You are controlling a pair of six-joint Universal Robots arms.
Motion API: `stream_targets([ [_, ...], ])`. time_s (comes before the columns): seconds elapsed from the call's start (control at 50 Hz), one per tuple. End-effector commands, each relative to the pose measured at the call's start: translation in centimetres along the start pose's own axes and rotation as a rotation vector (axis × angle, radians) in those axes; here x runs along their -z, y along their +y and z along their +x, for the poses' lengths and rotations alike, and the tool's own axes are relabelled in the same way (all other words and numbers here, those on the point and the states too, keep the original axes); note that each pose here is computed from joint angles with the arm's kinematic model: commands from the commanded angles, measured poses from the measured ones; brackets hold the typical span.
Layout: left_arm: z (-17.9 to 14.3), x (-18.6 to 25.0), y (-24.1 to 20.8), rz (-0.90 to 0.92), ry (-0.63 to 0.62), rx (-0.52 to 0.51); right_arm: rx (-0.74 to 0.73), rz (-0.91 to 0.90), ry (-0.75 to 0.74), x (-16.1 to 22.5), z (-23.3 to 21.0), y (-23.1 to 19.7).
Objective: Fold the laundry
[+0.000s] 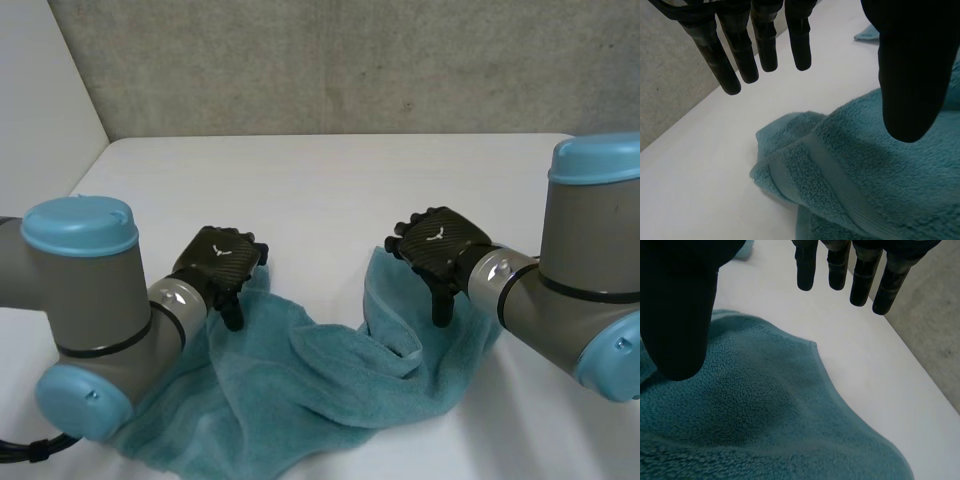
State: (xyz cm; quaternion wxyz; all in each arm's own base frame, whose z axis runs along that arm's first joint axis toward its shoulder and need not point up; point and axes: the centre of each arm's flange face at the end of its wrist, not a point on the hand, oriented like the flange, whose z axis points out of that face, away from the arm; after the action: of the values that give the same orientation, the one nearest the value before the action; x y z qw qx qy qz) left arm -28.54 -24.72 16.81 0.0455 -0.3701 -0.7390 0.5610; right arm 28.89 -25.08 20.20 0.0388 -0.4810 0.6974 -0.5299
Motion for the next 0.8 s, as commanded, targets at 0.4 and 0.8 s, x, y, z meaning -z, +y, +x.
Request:
stream_targets([
  [0.4, -3.7, -4.2, 3.6, -0.089, -0.017, -0.076, 0.382, 0.170, -0.271, -3.7, -3.6, 1.3],
  [0.8, -7.0, -5.8, -2.0, 0.132, -0.163, -0.113, 0.404, 0.271, 0.003, -6.5, 2.0, -4.1],
])
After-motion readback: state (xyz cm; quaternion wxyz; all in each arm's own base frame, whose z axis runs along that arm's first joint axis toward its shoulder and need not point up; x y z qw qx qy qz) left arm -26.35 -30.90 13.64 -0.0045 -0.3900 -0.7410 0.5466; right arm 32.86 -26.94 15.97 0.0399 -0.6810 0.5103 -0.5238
